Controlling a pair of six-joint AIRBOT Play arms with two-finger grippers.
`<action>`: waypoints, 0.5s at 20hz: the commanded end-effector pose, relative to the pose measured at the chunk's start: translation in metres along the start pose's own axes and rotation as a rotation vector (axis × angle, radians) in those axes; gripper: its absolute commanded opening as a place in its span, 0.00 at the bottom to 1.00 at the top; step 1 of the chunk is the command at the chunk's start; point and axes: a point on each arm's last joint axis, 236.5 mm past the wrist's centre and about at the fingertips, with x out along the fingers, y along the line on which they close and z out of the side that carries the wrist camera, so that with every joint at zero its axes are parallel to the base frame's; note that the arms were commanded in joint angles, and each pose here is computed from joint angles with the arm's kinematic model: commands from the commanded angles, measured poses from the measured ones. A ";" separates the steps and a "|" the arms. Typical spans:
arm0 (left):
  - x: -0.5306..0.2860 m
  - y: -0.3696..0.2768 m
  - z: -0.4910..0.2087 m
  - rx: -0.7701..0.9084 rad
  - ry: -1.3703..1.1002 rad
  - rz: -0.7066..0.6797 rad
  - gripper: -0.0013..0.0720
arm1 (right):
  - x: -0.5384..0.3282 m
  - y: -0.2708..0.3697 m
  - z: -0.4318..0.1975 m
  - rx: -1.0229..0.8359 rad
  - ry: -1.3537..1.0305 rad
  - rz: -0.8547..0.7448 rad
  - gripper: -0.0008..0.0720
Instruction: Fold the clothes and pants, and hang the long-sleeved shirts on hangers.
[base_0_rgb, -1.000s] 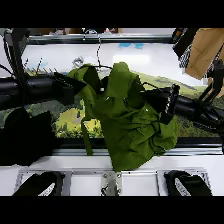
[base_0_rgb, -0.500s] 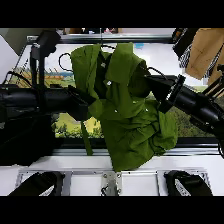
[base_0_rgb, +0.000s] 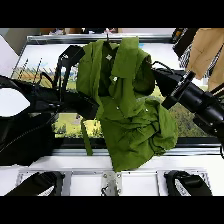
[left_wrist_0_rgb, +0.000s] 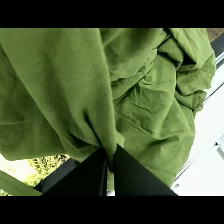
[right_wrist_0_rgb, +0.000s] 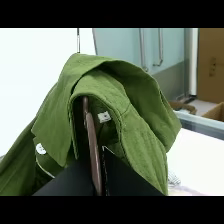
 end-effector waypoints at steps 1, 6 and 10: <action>0.004 0.002 0.001 -0.001 0.004 0.005 0.11 | -0.001 -0.002 0.004 -0.017 -0.010 -0.013 0.02; -0.017 0.002 0.027 -0.002 -0.140 0.011 0.75 | -0.002 -0.001 0.005 -0.031 -0.012 -0.013 0.02; -0.058 0.019 0.044 -0.034 -0.282 0.057 0.75 | -0.008 -0.010 0.017 -0.101 -0.041 -0.075 0.02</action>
